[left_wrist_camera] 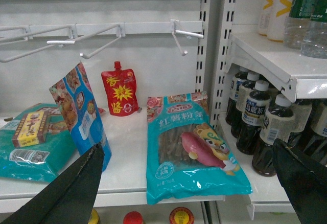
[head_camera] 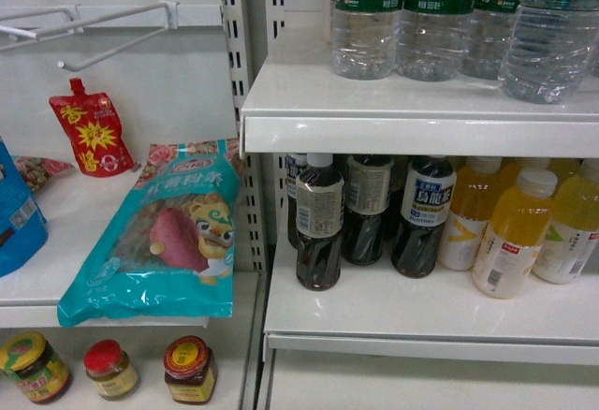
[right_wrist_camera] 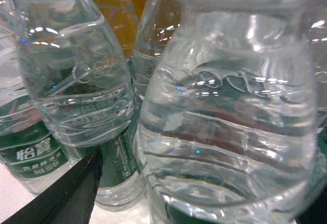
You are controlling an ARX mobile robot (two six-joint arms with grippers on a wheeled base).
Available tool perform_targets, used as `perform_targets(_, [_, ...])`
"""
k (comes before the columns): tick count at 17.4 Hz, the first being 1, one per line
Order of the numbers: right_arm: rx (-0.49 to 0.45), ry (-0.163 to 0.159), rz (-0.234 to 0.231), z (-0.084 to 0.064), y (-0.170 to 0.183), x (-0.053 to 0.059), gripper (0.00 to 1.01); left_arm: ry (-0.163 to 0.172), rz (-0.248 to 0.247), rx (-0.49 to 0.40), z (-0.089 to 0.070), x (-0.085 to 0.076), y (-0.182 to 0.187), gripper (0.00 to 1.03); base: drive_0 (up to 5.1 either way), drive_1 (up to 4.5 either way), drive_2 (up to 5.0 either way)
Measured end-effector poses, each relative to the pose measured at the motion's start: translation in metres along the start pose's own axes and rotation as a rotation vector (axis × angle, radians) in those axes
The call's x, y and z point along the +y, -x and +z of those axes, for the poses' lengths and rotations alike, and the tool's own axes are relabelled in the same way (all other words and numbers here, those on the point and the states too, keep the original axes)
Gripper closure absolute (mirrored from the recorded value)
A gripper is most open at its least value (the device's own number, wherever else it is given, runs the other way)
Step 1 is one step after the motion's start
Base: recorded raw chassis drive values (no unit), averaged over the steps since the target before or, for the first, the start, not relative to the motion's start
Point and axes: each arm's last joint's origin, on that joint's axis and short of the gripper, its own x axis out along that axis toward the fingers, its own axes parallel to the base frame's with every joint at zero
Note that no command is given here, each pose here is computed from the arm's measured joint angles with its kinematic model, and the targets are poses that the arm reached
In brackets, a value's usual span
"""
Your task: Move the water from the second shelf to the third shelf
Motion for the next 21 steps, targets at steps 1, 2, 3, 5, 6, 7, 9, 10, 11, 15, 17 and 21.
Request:
perform_targets(1, [-0.008,0.003,0.000,0.002,0.006,0.000,0.03,0.000,0.000,0.000,0.000,0.000,0.000,0.05,0.0,0.00,0.0])
perform_targets(2, [-0.017,0.005,0.000,0.003,0.011,-0.001,0.03,0.000,0.000,0.000,0.000,0.000,0.000,0.05,0.0,0.00,0.0])
perform_targets(3, [-0.024,0.005,-0.001,0.003,0.016,-0.001,0.03,0.000,0.000,0.000,0.000,0.000,0.000,0.05,0.0,0.00,0.0])
perform_targets(5, [-0.021,0.004,-0.002,0.000,0.028,-0.003,0.03,0.000,0.000,0.000,0.000,0.000,0.000,0.05,0.0,0.00,0.0])
perform_targets(6, [-0.021,0.004,0.001,-0.001,0.034,-0.004,0.03,0.000,0.000,0.000,0.000,0.000,0.000,0.05,0.0,0.00,0.0])
perform_targets(7, [-0.041,0.001,0.009,-0.003,0.041,-0.005,0.03,0.000,0.000,0.000,0.000,0.000,0.000,0.05,0.0,0.00,0.0])
perform_targets(9, [-0.069,-0.005,0.034,-0.005,0.061,-0.006,0.03,0.000,0.000,0.000,0.000,0.000,0.000,0.05,0.0,0.00,0.0])
perform_targets(10, [-0.080,-0.011,0.042,-0.006,0.071,-0.007,0.03,0.000,0.000,0.000,0.000,0.000,0.000,0.05,0.0,0.00,0.0])
perform_targets(11, [-0.082,-0.021,0.051,-0.007,0.080,-0.009,0.03,0.000,0.000,0.000,0.000,0.000,0.000,0.05,0.0,0.00,0.0])
perform_targets(15, [-0.199,0.000,-0.054,-0.033,0.128,-0.029,0.26,0.000,0.000,0.000,0.000,0.000,0.000,0.05,0.0,0.00,0.0])
perform_targets(17, [-0.165,0.019,-0.080,-0.074,0.165,-0.041,0.50,0.000,0.000,0.000,0.000,0.000,0.000,0.05,0.0,0.00,0.0])
perform_targets(21, [-0.195,0.035,-0.074,-0.119,0.207,-0.052,0.99,0.000,0.000,0.000,0.000,0.000,0.000,0.05,0.0,0.00,0.0])
